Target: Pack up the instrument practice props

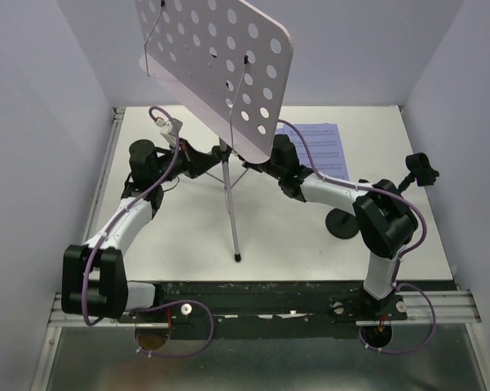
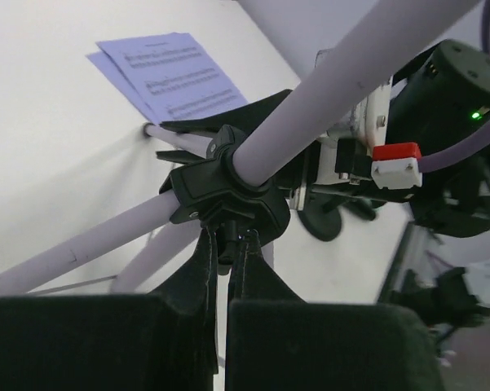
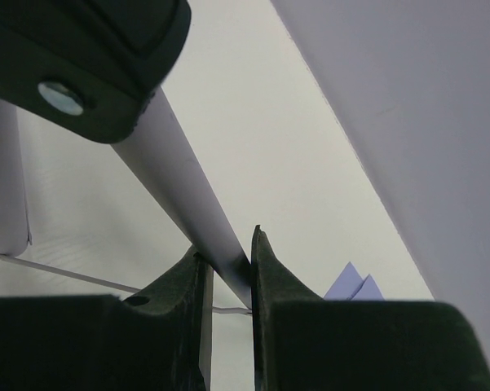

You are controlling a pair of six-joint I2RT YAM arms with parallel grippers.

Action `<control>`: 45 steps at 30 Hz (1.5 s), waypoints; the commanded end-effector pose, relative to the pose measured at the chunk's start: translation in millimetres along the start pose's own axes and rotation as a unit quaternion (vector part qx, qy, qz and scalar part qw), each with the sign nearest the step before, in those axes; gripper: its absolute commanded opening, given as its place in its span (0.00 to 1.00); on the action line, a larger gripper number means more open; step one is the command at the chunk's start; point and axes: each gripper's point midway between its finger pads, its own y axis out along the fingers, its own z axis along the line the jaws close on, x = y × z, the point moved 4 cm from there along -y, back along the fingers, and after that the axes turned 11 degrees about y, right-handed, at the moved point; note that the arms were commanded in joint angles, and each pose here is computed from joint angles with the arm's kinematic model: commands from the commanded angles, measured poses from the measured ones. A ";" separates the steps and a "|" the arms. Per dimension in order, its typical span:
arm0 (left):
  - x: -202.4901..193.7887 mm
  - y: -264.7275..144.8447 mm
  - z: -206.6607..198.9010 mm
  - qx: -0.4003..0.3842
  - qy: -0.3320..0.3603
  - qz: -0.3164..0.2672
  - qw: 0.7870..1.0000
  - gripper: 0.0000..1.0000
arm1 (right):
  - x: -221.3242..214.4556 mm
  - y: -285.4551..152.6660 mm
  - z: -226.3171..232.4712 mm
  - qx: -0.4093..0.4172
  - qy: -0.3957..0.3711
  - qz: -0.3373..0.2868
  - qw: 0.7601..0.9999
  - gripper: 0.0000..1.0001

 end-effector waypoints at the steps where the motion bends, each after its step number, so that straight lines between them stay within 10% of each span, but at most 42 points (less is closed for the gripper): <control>1: -22.7 8.1 -1.9 -0.121 -0.236 0.060 0.962 0.00 | -40.9 -9.1 10.5 -0.007 0.134 0.087 0.987 0.00; 7: -28.4 10.9 38.2 -0.088 -0.415 0.090 0.901 0.00 | -40.2 -11.0 11.9 -0.008 0.148 0.087 0.985 0.00; 14: -38.5 12.2 43.6 -0.006 -0.610 0.120 0.783 0.07 | -38.0 -11.2 11.9 -0.008 0.149 0.084 0.985 0.00; 24: 7.3 -27.7 55.9 -0.019 -0.409 0.036 0.912 0.74 | -43.6 -12.2 19.8 0.021 0.149 0.114 0.982 0.00; 27: 9.7 -48.9 53.9 -0.003 -0.331 0.025 0.943 0.76 | -49.3 -6.1 19.3 0.023 0.147 0.143 0.978 0.00; 33: -1.5 -65.3 29.0 0.020 0.064 0.075 0.995 0.75 | -52.0 0.5 10.3 0.017 0.108 0.160 0.981 0.00; 35: -2.7 -67.6 18.5 0.022 0.225 0.083 0.971 0.75 | -51.6 -2.4 6.4 0.014 0.088 0.161 0.983 0.00; 39: -5.6 -74.7 6.3 0.027 0.512 0.054 0.857 0.79 | -57.8 -3.8 6.2 0.026 0.037 0.166 0.985 0.00; 45: 6.3 -71.9 4.5 0.050 0.718 0.030 0.694 0.79 | -64.2 -0.1 2.4 0.013 0.000 0.155 0.988 0.00</control>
